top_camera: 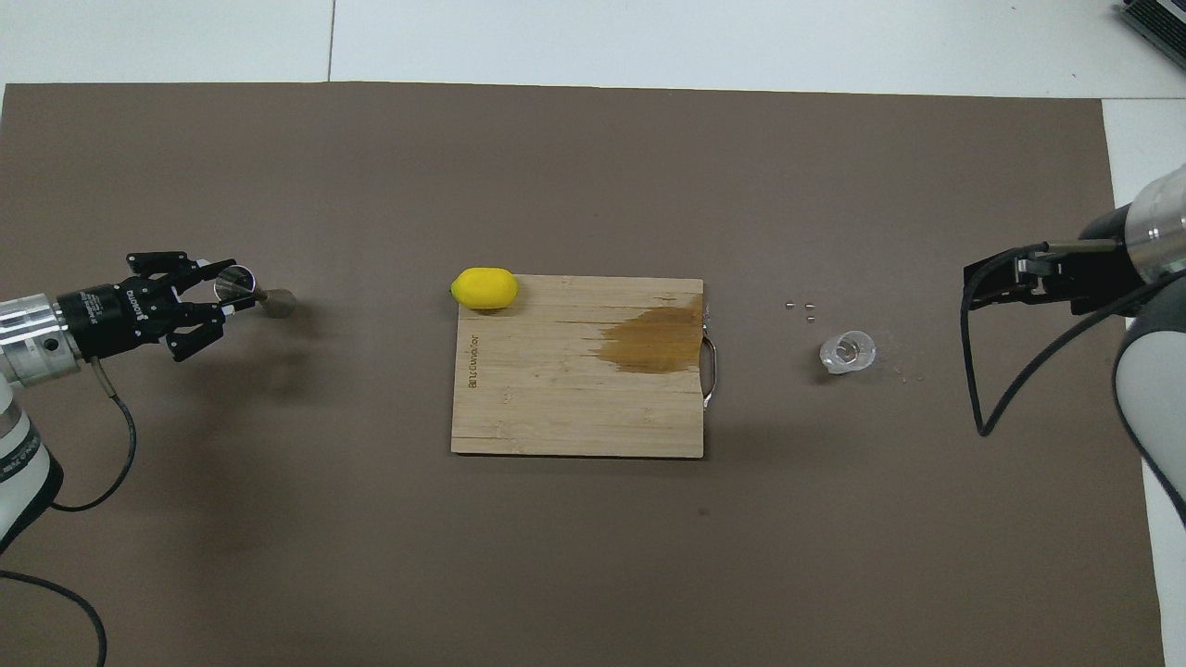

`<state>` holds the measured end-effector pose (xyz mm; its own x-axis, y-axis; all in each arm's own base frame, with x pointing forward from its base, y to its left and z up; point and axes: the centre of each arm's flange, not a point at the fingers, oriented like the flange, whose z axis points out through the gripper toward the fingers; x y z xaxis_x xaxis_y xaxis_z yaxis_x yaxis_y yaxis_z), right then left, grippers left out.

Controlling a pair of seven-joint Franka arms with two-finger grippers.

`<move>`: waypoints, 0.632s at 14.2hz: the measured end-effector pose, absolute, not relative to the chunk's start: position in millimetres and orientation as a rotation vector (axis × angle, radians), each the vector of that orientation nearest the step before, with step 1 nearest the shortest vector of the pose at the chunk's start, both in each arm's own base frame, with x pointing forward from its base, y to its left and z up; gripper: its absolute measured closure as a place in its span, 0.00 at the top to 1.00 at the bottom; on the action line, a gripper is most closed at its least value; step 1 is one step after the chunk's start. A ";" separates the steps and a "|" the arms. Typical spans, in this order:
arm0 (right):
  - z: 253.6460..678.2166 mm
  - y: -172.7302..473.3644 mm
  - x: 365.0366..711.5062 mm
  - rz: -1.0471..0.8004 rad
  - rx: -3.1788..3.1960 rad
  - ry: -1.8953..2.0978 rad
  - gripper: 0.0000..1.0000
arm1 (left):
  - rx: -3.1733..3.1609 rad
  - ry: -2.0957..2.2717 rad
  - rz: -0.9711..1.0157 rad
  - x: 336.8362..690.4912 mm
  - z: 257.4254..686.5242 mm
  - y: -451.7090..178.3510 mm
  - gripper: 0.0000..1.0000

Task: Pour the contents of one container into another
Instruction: 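Close the left gripper on the metal cup and lift it, then carry the metal cup with the left gripper over the cutting board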

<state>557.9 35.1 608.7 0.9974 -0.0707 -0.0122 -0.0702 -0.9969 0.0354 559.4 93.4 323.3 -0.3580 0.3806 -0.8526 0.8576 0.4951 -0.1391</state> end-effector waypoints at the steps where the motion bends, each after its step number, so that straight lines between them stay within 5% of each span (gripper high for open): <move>1: 608.7 35.1 557.9 -0.021 3.105 -0.109 1.00 | 1.028 1.933 -0.771 560.2 324.9 90.7 0.50; 9: 608.7 35.1 557.9 -0.021 3.105 -0.109 1.00 | 1.252 1.725 -0.833 582.9 398.0 -15.2 0.50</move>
<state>557.9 35.1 608.7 0.9974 -0.0706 -0.0122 -0.0702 -0.9969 0.0354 582.9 -15.2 398.0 -0.1613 0.4092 -0.8981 0.9578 0.2842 -0.0425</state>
